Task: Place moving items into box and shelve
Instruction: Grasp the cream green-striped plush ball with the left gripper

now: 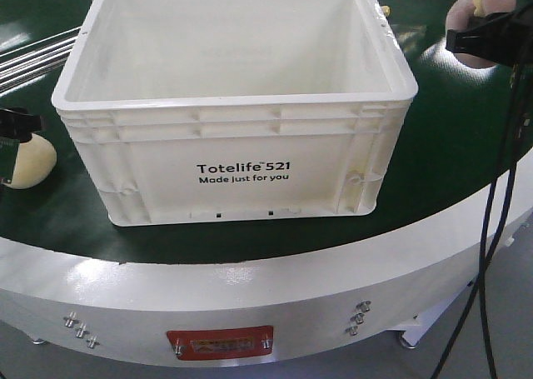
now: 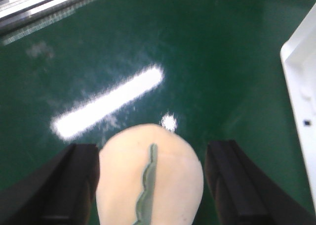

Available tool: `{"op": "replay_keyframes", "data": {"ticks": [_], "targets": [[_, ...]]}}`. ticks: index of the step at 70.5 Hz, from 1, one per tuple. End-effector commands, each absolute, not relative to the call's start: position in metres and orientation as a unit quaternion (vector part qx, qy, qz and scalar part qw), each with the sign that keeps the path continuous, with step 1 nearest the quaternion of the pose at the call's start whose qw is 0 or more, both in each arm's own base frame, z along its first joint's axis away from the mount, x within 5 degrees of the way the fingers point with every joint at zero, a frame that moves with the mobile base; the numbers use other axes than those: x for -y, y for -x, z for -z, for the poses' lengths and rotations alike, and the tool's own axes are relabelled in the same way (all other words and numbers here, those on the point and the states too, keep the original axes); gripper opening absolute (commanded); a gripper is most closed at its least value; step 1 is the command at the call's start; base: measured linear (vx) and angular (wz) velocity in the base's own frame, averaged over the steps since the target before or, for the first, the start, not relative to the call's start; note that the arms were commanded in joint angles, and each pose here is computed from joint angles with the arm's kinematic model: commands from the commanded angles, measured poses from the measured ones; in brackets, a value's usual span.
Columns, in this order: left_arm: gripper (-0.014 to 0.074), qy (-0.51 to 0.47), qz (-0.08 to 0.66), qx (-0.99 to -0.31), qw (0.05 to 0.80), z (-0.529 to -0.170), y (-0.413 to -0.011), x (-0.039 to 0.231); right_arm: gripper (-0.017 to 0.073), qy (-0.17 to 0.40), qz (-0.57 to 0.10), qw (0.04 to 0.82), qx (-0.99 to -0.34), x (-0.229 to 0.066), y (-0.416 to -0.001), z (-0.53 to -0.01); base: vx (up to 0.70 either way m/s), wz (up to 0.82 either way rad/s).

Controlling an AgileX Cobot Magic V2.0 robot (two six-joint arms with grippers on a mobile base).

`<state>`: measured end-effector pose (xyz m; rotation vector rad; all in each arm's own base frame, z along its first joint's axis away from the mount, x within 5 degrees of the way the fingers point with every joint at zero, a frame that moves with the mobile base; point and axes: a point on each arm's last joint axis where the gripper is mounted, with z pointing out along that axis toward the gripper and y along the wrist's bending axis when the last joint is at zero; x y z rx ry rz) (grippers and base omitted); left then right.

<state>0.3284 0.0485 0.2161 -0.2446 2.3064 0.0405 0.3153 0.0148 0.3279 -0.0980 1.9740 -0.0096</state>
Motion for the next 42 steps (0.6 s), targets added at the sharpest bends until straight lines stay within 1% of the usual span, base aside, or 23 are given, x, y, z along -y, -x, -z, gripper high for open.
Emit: {"op": "replay_keyframes", "data": {"ticks": [1, 26, 30, 33, 37, 42], "targets": [[0.0555, 0.102, -0.014, -0.891, 0.442, -0.234, -0.335, -0.05, -0.0012, 0.046, 0.011, 0.61, -0.791, -0.013, -0.312, -0.357, 0.0, 0.0], [0.0555, 0.105, -0.012, -0.918, 0.383, -0.195, -0.344, -0.051, -0.0012, 0.048, 0.013, 0.612, -0.789, -0.013, -0.312, -0.357, 0.0, 0.0], [0.0545, 0.106, -0.011, -0.922, 0.373, -0.19, -0.344, -0.051, -0.0012, 0.048, 0.013, 0.612, -0.789, -0.013, -0.312, -0.357, 0.0, 0.0], [0.0517, 0.106, -0.011, -0.925, 0.364, -0.187, -0.344, -0.051, -0.0012, 0.048, 0.013, 0.612, -0.789, -0.013, -0.312, -0.357, 0.0, 0.0], [0.0455, 0.106, -0.011, -0.927, 0.359, -0.185, -0.343, -0.051, -0.0012, 0.048, 0.013, 0.612, -0.789, -0.013, -0.312, -0.357, 0.0, 0.0], [0.0311, 0.105, -0.011, -0.928, 0.357, -0.185, -0.343, -0.051, -0.0012, 0.05, 0.014, 0.612, -0.789, -0.013, -0.312, -0.357, 0.0, 0.0]]}}
